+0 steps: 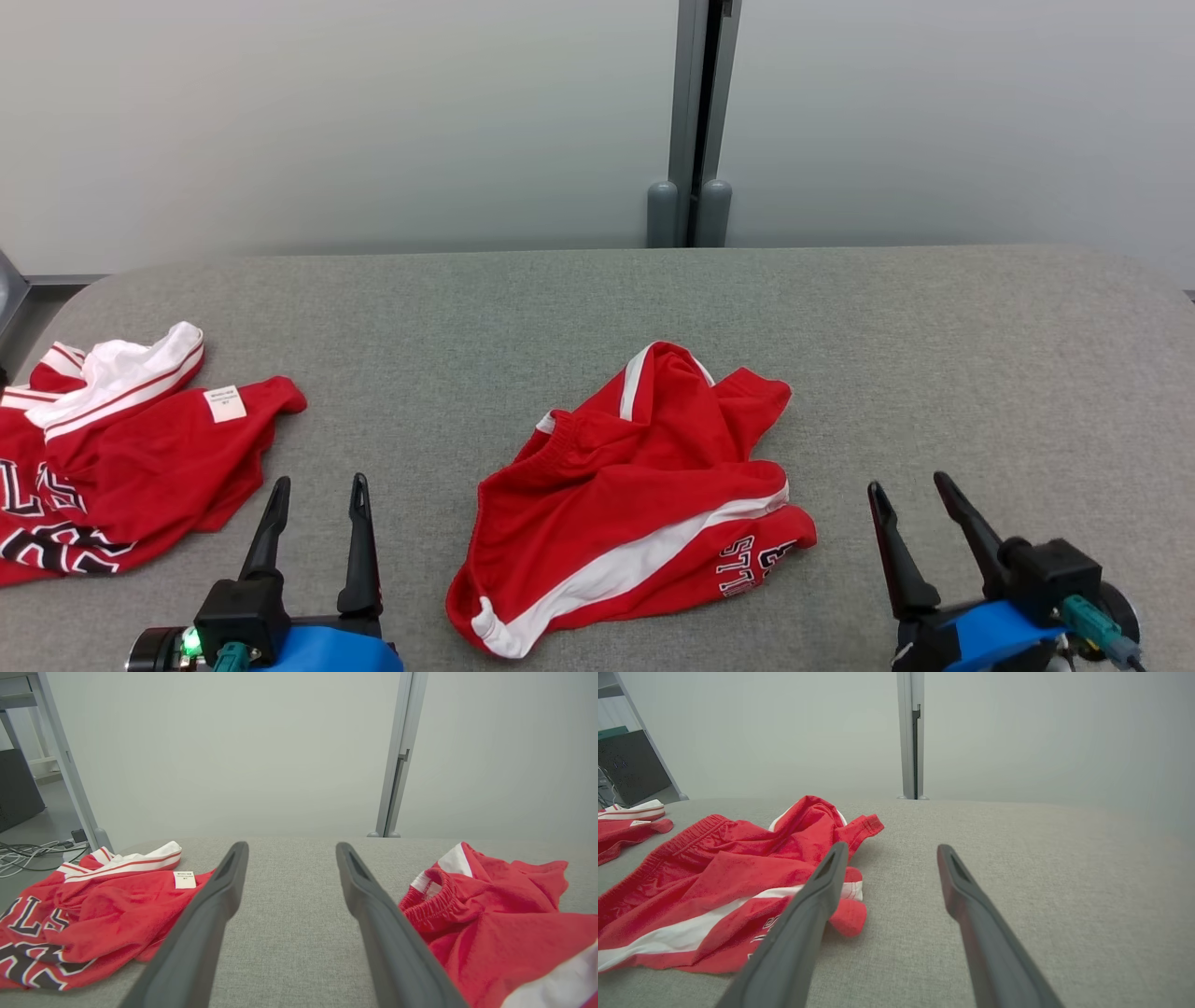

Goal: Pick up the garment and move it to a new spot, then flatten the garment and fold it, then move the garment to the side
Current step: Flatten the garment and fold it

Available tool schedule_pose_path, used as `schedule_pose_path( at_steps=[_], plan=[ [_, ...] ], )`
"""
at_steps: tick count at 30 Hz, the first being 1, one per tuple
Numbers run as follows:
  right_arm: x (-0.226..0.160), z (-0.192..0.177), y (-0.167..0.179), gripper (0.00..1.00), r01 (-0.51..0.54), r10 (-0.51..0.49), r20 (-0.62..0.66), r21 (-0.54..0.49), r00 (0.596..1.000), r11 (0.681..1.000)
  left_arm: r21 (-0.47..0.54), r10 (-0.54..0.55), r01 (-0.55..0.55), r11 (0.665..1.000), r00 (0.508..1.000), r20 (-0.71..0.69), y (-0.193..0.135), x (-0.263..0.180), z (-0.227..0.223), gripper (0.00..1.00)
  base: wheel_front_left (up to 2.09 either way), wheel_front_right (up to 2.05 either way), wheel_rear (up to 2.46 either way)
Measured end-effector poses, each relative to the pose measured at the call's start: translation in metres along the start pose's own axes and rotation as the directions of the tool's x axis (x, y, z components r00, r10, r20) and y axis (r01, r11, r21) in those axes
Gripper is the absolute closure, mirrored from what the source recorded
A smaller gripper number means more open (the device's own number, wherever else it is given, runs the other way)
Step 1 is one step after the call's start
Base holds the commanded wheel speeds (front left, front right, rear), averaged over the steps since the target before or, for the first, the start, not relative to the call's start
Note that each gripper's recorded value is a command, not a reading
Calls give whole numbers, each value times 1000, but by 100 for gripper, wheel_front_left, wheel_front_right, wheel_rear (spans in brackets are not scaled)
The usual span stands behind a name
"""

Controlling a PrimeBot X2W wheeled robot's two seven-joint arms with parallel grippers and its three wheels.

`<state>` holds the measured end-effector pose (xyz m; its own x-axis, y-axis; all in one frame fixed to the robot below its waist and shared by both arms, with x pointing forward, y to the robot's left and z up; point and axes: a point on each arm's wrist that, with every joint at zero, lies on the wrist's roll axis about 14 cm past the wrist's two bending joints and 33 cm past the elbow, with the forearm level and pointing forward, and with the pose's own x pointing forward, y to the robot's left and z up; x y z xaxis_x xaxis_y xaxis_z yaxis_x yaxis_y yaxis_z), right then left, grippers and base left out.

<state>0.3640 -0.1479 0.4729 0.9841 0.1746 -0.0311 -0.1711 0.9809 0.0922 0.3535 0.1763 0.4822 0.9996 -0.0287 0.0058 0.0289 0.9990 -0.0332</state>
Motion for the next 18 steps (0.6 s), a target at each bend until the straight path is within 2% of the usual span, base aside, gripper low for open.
schedule_pose_path(
  at_steps=[5, 8, 12, 15, 18],
  plan=[
    [26, 16, 7, 0, -55, 55, 12, -47, 998, 997, -6, 10, -10, 1000, 1000, 0, 3, 1, 0, 0, 0, 0, 0],
    [38, 10, 14, 0, -95, 92, -35, -75, 995, 993, -8, 17, -17, 1000, 1000, -1, 6, 1, 0, 0, 0, 0, 0],
    [49, -9, 21, 0, -142, 129, -124, -97, 984, 985, -11, 32, -32, 999, 999, -2, 10, 1, 0, 0, 0, 0, 0],
    [53, -40, 23, 0, -176, 146, -241, -107, 960, 979, -17, 50, -51, 999, 999, -14, 15, 1, -4, 0, 0, 0, 0],
    [55, -53, 22, 0, -190, 151, -288, -114, 946, 975, -16, 58, -58, 998, 998, -23, 17, 1, -7, 0, 0, 0, 0]
  ],
)
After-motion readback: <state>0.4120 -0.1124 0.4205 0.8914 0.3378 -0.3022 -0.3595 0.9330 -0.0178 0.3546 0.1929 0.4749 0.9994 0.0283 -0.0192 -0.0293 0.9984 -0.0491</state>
